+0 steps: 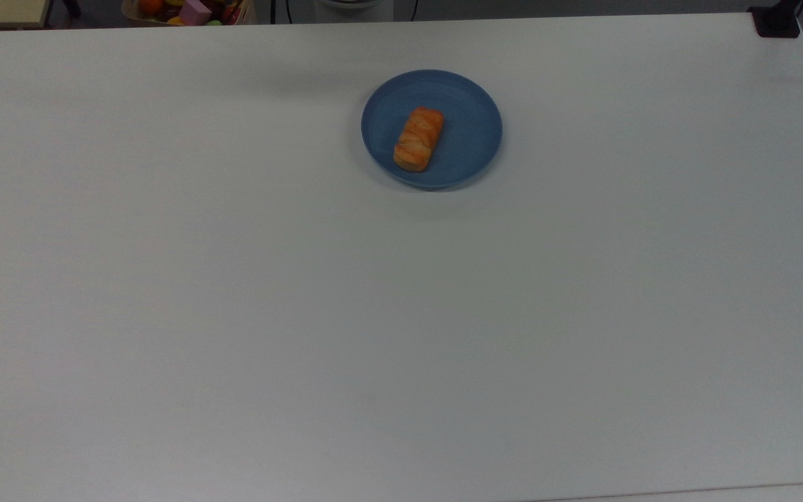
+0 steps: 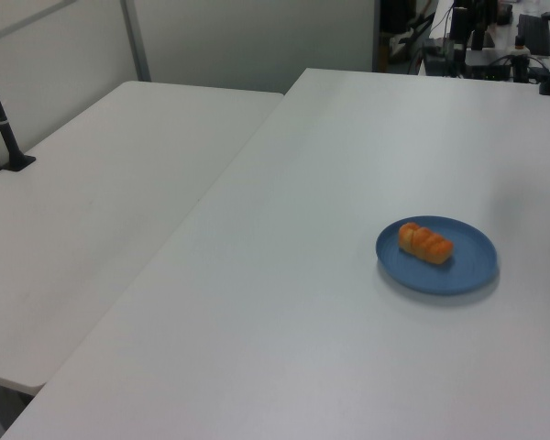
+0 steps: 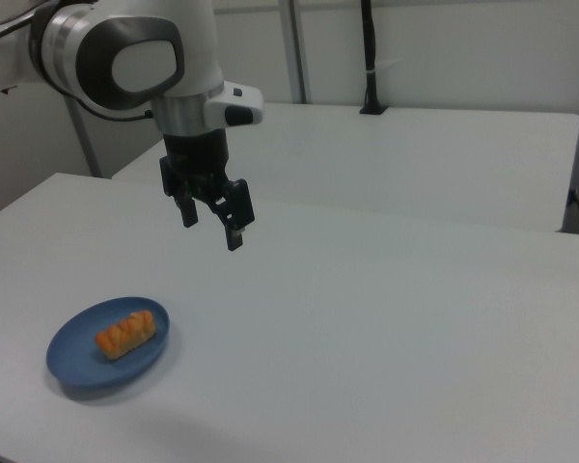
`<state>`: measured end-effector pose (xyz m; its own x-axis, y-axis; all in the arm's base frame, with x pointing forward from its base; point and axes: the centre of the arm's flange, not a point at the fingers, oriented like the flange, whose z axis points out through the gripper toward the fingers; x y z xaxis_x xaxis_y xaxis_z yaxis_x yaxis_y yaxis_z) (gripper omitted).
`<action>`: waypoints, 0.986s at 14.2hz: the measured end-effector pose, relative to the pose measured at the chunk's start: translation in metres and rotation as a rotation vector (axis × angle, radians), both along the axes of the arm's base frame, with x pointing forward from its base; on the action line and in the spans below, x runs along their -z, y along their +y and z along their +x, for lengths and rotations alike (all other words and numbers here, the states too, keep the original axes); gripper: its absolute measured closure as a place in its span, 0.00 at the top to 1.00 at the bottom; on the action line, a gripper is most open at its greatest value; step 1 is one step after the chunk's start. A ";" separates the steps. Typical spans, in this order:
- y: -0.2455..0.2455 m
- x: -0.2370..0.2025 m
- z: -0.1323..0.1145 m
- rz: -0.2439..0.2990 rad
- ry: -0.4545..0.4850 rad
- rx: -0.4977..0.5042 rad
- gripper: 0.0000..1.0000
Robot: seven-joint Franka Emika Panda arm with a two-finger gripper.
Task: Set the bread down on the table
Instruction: 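Move the gripper over the bread roll on the blue plate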
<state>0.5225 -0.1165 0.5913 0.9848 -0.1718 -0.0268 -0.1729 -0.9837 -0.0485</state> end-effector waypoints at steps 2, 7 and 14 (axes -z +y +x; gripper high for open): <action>0.000 0.000 0.000 0.000 0.000 0.000 1.00; 0.005 0.000 0.001 0.002 -0.001 -0.009 1.00; 0.101 0.002 0.012 0.026 0.003 -0.144 1.00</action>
<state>0.5346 -0.0158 0.5897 0.9991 -0.0280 -0.0322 -0.0303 -0.9968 -0.0743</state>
